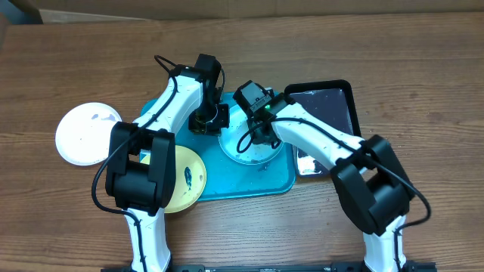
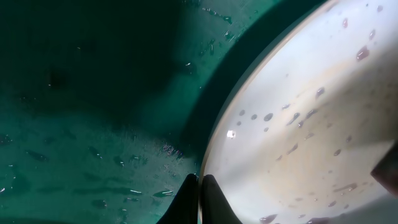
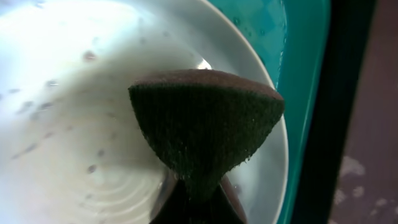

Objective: Clean dirty plates on tray and stack at the side
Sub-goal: 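Move the sponge onto the held plate and scrub it with the right gripper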

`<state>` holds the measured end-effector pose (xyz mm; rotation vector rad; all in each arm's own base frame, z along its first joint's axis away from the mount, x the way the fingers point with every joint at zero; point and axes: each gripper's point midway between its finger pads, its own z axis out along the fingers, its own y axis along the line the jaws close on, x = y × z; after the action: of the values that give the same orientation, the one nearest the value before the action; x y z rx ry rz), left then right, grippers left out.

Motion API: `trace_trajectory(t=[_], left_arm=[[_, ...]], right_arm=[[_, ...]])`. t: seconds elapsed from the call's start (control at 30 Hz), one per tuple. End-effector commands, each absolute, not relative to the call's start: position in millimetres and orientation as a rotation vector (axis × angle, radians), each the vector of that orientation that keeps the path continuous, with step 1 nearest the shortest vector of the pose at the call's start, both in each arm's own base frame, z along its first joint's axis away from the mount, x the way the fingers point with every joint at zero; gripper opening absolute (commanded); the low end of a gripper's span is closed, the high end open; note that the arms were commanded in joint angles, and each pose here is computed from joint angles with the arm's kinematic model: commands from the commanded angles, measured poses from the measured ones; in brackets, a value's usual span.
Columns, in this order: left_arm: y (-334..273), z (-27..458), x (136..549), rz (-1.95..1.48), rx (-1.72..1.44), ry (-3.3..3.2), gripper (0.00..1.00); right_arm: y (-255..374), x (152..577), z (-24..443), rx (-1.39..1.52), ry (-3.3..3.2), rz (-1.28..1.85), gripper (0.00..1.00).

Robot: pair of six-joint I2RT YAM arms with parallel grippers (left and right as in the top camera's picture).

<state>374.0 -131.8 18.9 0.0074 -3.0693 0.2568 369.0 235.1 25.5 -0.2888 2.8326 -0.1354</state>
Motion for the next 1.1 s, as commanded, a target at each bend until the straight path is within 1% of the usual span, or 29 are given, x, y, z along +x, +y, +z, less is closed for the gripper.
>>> trace_trajectory(t=[0.0, 0.23, 0.37, 0.5, 0.53, 0.6, 0.67, 0.83, 0.9, 1.0, 1.07], left_arm=[[-135, 15, 369, 0.256, 0.002, -3.048, 0.04], [-134, 15, 368, 0.250, 0.002, -3.048, 0.04], [-135, 15, 369, 0.252, 0.001, -3.051, 0.04], [-135, 15, 370, 0.253, 0.001, -3.054, 0.04], [-135, 15, 370, 0.253, 0.001, -3.053, 0.04], [-135, 15, 370, 0.252, 0.000, -3.053, 0.04], [-134, 15, 370, 0.248, 0.001, -3.054, 0.04], [-134, 15, 369, 0.244, 0.001, -3.050, 0.04], [-134, 15, 369, 0.245, 0.001, -3.050, 0.04], [-134, 15, 369, 0.246, 0.002, -3.052, 0.06], [-134, 15, 369, 0.246, 0.002, -3.052, 0.13]], right_arm=[[229, 375, 15, -0.155, 2.846, -0.154, 0.04], [258, 347, -9, -0.175, 3.037, 0.184, 0.04], [284, 333, -5, -0.356, 3.066, 0.479, 0.04], [316, 322, 16, -0.522, 3.008, 0.906, 0.04], [323, 324, 31, -0.547, 2.965, 1.068, 0.04], [325, 334, 50, -0.531, 2.909, 1.216, 0.04], [321, 347, 72, -0.508, 2.856, 1.300, 0.04], [294, 377, 126, -0.483, 2.763, 1.305, 0.04], [274, 386, 142, -0.447, 2.765, 1.233, 0.04], [234, 396, 140, -0.330, 2.843, 1.026, 0.04], [204, 397, 128, -0.247, 2.921, 0.865, 0.04]])
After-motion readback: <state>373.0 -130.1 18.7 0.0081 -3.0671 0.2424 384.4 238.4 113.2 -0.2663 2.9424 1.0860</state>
